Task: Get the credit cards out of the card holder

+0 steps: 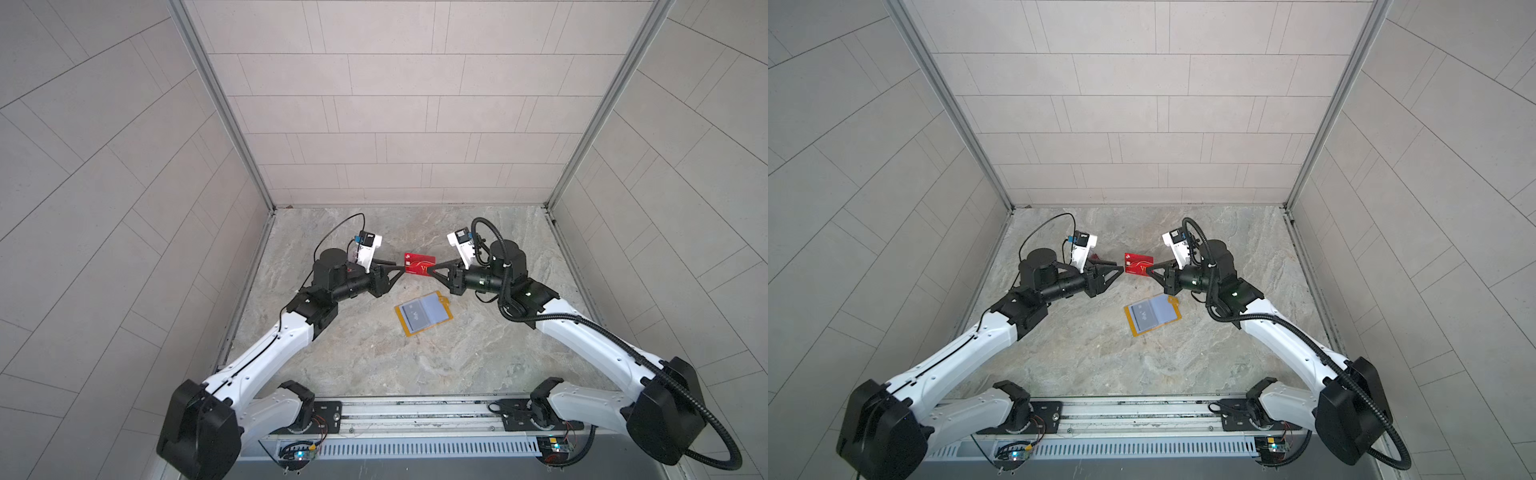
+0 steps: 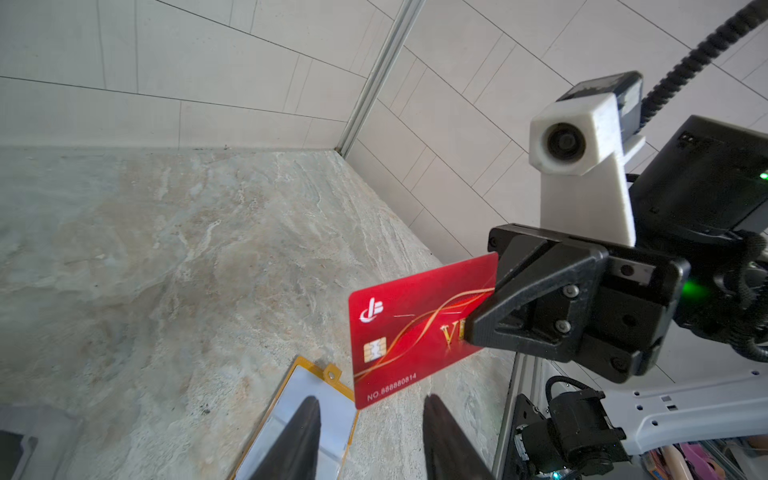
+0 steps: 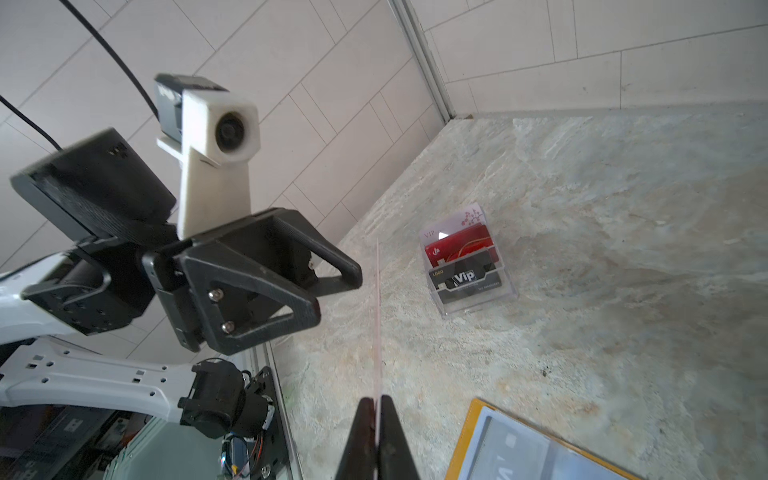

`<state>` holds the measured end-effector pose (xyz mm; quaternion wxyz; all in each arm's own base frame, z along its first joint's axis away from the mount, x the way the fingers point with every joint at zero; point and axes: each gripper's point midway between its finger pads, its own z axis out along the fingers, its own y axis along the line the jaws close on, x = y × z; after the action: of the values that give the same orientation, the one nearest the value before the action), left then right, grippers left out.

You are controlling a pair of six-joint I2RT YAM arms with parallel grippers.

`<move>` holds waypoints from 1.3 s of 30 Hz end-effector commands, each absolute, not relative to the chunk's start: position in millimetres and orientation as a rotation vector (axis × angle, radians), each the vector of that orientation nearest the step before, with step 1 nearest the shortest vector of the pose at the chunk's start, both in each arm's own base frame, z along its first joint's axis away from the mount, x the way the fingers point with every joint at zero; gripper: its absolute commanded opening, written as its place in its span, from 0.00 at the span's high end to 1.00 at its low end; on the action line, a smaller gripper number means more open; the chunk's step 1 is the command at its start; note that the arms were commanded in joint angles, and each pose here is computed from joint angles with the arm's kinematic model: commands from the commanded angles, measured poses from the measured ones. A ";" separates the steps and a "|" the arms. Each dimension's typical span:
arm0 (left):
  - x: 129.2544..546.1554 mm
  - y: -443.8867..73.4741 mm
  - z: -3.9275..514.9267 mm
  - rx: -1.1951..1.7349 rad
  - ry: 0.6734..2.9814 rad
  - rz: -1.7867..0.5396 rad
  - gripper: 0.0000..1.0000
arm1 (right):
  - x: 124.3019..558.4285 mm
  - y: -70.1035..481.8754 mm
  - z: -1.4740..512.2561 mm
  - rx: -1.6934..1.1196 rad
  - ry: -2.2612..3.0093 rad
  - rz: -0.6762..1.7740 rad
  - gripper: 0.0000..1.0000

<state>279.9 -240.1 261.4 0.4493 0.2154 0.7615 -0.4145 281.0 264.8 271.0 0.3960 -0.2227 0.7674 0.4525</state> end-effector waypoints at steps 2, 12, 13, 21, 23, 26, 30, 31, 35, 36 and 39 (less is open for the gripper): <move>267.2 -222.0 244.4 0.660 1.979 -0.837 0.45 | 261.4 258.7 248.8 -0.763 2.048 1.044 1.00; 231.1 -228.3 263.0 0.870 1.949 -0.918 0.38 | 221.7 274.4 250.4 -1.090 2.042 1.172 1.00; 228.0 -229.7 265.1 0.883 1.948 -0.938 0.38 | 217.6 277.0 250.2 -1.120 2.038 1.185 1.00; 197.6 -234.6 271.4 1.049 1.938 -1.042 0.40 | 194.5 288.9 255.5 -1.274 1.978 1.248 1.00; 190.6 -236.5 273.1 1.089 1.931 -1.078 0.42 | 192.9 291.5 255.4 -1.293 1.976 1.256 1.00; 182.4 -240.2 275.3 1.134 1.928 -1.141 0.44 | 190.7 296.1 256.0 -1.319 1.965 1.279 1.00; 177.2 -246.5 271.7 1.172 1.948 -1.182 0.50 | 183.5 301.2 259.7 -1.362 1.925 1.314 1.00; 177.3 -246.7 271.0 1.173 1.950 -1.182 0.51 | 182.7 301.9 260.1 -1.367 1.920 1.316 1.00; 168.4 -253.8 272.4 1.219 1.926 -1.202 0.54 | 180.3 303.4 261.8 -1.383 1.905 1.327 1.00; 168.0 -254.4 273.4 1.223 1.922 -1.205 0.57 | 179.3 303.4 261.5 -1.390 1.901 1.333 1.00; 166.9 -255.9 273.7 1.229 1.923 -1.219 0.65 | 175.8 303.6 261.2 -1.412 1.886 1.356 1.00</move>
<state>170.5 -253.3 260.7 0.2668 0.4437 0.7314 -0.4438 183.7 301.1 254.1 0.2083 -0.4796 0.7083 0.4742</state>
